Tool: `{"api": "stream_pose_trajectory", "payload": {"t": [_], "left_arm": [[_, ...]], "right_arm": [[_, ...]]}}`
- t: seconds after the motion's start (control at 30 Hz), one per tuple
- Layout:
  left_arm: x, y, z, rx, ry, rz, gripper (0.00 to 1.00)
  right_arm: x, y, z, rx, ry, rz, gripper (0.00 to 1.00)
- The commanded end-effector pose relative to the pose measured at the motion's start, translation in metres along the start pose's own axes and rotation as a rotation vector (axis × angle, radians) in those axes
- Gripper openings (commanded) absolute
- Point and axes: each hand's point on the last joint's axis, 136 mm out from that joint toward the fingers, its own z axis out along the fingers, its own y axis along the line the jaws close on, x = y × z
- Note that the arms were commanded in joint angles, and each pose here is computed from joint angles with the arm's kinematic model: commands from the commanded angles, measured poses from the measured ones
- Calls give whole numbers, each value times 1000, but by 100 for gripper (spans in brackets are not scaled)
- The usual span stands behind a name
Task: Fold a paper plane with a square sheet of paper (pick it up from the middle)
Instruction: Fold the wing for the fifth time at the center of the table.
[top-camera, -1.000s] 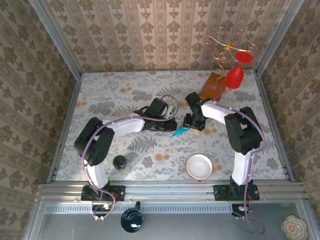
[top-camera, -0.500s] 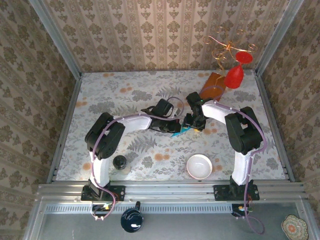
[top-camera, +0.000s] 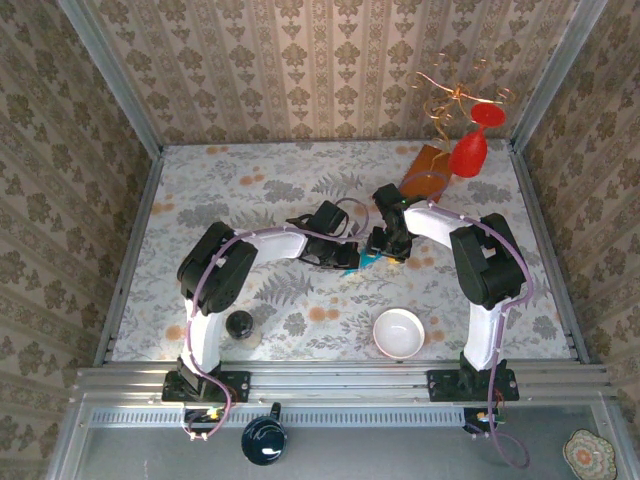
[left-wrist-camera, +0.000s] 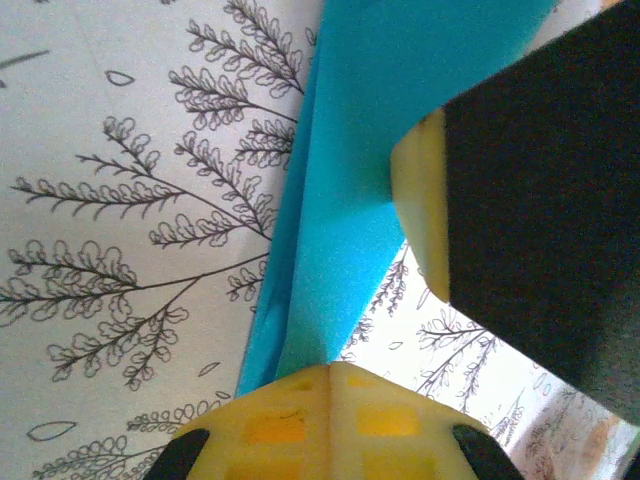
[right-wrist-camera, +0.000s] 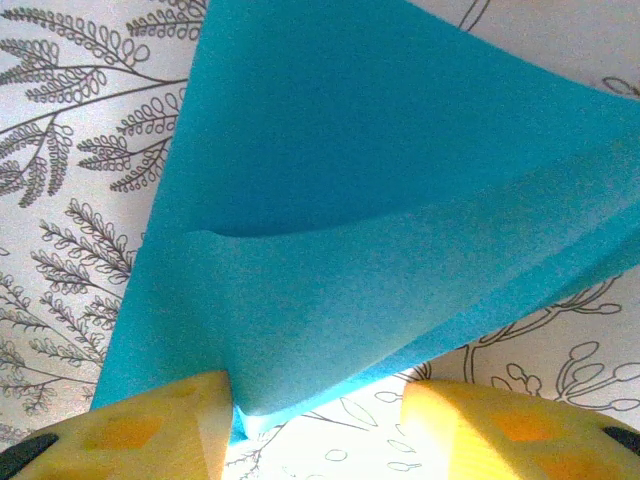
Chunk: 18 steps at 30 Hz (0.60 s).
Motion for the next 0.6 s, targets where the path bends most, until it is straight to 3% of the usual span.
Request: {"api": "stream_pose_trajectory", "payload": {"t": [0.0,0.57], "left_arm": [[2,8,1,-39,16,2,4],[4,24,4,-89,29,-43,2]], "right_arm": [[9,-23,56,59,37,10,55],[12,-33,65,109,49,15,50]]}}
